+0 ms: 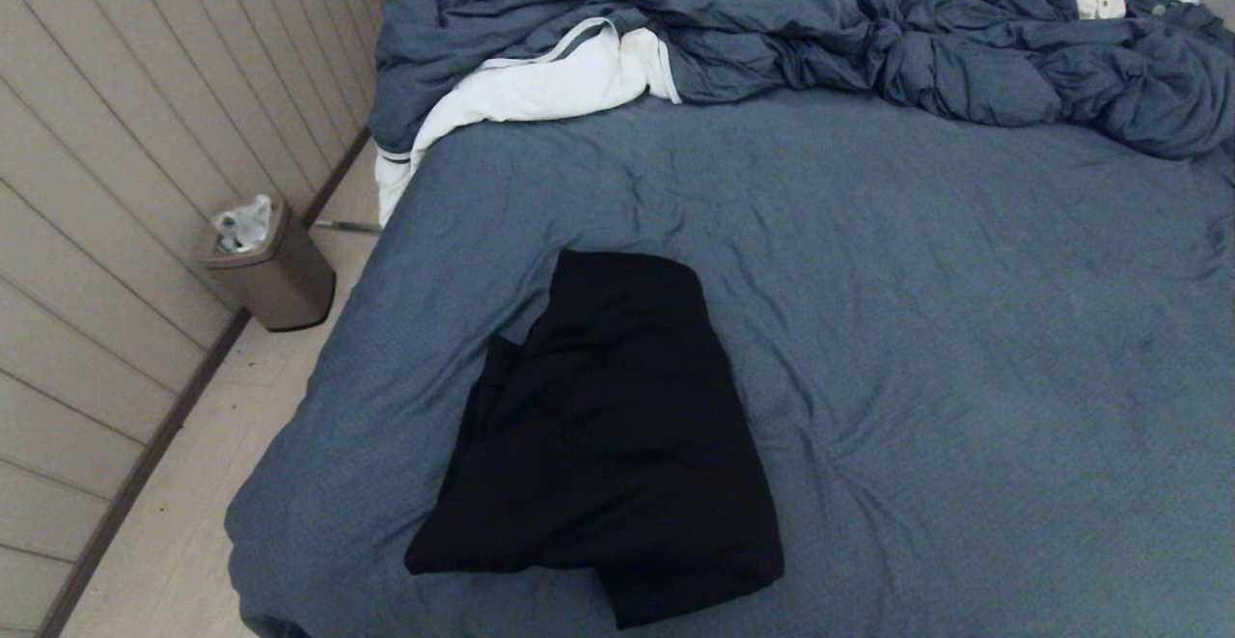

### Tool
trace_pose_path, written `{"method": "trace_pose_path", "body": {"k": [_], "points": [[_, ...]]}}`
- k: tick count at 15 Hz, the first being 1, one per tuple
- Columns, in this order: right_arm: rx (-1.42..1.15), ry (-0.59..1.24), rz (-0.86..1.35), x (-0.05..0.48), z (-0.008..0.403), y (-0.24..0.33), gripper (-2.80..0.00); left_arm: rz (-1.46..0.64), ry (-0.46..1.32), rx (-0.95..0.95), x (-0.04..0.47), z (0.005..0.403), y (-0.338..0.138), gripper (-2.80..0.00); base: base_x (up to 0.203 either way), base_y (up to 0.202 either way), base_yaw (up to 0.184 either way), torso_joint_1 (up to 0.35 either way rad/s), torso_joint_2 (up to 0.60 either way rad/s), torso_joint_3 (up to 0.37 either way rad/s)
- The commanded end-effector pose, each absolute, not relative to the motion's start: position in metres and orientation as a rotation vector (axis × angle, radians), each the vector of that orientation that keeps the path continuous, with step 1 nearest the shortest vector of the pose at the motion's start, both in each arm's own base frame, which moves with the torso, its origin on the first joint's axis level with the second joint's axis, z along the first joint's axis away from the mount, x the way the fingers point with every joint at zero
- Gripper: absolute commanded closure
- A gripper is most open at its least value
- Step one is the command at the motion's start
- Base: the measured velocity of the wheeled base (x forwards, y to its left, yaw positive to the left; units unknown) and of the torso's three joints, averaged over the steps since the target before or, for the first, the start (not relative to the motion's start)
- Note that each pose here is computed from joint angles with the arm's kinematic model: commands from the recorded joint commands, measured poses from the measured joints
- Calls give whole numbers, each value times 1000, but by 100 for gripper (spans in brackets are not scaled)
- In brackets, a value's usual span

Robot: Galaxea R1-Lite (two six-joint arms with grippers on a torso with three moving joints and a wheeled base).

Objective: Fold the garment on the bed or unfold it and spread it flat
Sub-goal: Unfold the black sweatshirt

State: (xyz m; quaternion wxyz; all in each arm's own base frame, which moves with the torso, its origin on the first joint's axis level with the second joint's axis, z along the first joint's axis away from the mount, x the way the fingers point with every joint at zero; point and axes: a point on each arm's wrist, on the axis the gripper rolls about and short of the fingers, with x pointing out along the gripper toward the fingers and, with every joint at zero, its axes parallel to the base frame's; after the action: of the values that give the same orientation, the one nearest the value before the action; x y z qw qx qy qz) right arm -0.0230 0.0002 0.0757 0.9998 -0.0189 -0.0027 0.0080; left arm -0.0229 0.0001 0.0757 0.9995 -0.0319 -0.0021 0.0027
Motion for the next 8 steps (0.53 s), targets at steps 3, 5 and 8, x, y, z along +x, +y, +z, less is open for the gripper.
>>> {"method": "trace_pose_path", "body": {"k": [3,5,8], "points": [[-38,-3,17,-23,76,0,0,6,-3,-64,-23,76,0,0,0,0,0,0,0,0],[-38,-3,18,-23,76,0,0,6,-3,-64,-23,76,0,0,0,0,0,0,0,0],[-41,-4,20,-23,76,0,0,8,-3,-64,-23,76,0,0,0,0,0,0,0,0]]}}
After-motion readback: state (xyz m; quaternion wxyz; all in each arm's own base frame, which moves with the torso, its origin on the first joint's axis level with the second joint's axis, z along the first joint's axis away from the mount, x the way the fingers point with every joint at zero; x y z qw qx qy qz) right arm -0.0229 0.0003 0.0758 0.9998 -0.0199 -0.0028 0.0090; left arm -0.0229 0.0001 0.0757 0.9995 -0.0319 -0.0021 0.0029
